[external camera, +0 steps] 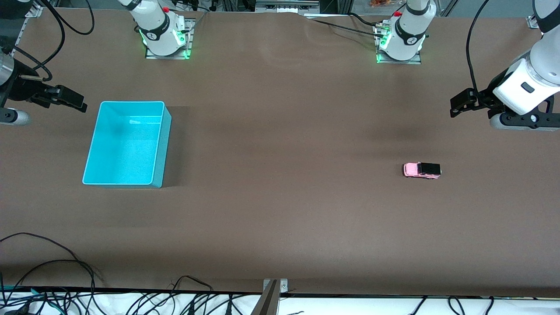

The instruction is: Wind and store pink jeep toy

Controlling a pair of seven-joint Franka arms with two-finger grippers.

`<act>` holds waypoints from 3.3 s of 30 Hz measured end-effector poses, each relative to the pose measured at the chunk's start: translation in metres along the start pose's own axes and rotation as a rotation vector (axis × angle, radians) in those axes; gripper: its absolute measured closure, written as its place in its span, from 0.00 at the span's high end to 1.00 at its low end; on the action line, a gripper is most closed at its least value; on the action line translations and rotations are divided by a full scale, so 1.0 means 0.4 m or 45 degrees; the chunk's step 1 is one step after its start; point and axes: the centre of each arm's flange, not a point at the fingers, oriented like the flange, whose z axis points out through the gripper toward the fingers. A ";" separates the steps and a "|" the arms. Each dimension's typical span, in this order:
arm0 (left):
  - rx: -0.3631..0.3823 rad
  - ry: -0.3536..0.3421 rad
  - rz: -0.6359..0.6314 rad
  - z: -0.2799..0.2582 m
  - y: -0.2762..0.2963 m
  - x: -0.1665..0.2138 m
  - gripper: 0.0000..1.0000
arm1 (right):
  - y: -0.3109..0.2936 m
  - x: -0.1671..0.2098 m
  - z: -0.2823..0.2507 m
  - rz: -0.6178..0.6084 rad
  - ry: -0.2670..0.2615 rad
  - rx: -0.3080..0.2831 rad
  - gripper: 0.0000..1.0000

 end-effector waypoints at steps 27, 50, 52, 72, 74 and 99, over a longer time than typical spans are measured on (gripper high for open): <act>0.000 0.000 0.000 0.000 0.000 0.000 1.00 | 0.000 0.000 0.000 0.000 0.000 0.000 1.00; -0.022 -0.060 0.401 0.066 -0.097 0.038 1.00 | 0.000 -0.001 0.000 0.000 -0.003 0.000 1.00; -0.024 -0.068 0.427 0.074 -0.100 0.042 1.00 | 0.000 -0.001 0.001 0.000 -0.003 0.000 1.00; -0.093 -0.088 1.058 0.309 -0.237 0.162 1.00 | 0.000 -0.001 0.001 0.000 -0.003 0.000 1.00; -0.095 -0.081 1.113 0.349 -0.248 0.173 1.00 | 0.000 -0.001 0.001 0.000 -0.003 0.000 1.00; -0.043 0.044 1.661 0.879 -0.222 0.110 1.00 | 0.000 -0.001 0.001 0.000 -0.003 0.000 1.00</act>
